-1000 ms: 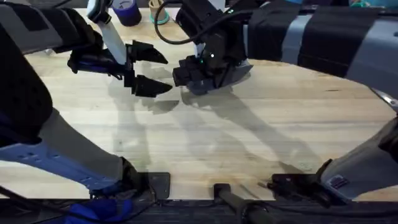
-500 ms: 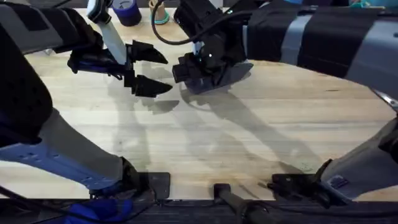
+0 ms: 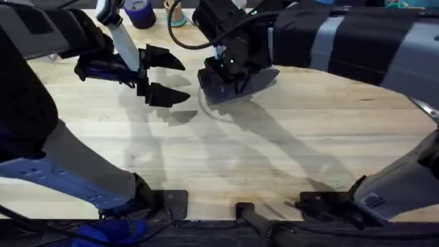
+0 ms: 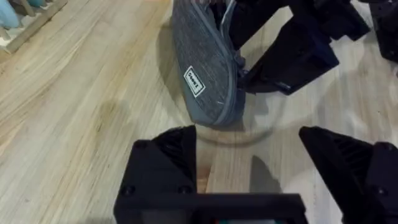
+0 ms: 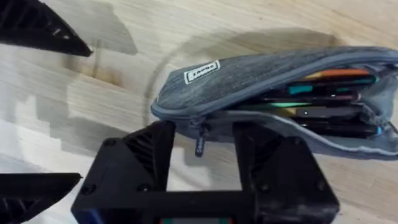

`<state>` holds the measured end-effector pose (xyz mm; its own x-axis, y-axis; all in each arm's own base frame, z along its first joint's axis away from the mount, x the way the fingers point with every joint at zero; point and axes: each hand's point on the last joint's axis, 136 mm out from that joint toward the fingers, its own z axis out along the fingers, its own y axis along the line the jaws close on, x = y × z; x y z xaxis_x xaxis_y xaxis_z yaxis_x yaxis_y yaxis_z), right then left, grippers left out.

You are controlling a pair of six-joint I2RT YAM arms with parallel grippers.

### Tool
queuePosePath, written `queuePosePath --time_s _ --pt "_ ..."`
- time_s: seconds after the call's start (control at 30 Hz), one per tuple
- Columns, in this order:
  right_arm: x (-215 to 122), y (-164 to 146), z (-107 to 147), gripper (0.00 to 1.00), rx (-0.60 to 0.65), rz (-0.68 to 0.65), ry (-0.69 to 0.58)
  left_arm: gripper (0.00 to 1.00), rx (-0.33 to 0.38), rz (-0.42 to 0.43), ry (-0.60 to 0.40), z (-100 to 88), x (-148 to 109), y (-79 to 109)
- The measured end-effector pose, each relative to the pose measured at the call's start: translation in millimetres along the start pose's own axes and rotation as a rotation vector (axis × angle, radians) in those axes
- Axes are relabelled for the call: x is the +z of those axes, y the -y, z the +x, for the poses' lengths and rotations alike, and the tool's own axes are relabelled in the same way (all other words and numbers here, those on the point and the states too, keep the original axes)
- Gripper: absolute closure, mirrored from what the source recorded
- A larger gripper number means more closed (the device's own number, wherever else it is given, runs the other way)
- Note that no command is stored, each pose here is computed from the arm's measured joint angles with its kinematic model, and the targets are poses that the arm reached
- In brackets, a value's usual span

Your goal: Unzip the bag, pick up the pens from the table one at a time and place them inside, then zip the bag closed.

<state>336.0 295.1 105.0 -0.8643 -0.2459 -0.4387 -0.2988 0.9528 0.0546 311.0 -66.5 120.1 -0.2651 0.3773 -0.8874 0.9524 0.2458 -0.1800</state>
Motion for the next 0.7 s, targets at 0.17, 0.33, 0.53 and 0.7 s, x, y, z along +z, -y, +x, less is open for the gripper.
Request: queuePosePath --time_s 0.17,0.33,0.53,0.7 --pt "0.1 0.5 -0.2 0.521 0.000 0.003 0.001 0.006 0.000 0.000 0.000 0.0 0.0 0.0" --pt "0.0 0.7 -0.4 0.648 -0.001 0.004 0.002 0.006 0.000 0.000 0.000 0.0 0.0 0.0" --pt "0.1 1.0 -0.4 0.833 -0.007 0.006 0.003 0.006 0.000 0.000 0.000 0.0 0.0 0.0" --pt "0.1 0.7 -0.4 0.954 -0.009 0.005 0.002 0.006 0.000 0.000 0.000 0.0 0.0 0.0"
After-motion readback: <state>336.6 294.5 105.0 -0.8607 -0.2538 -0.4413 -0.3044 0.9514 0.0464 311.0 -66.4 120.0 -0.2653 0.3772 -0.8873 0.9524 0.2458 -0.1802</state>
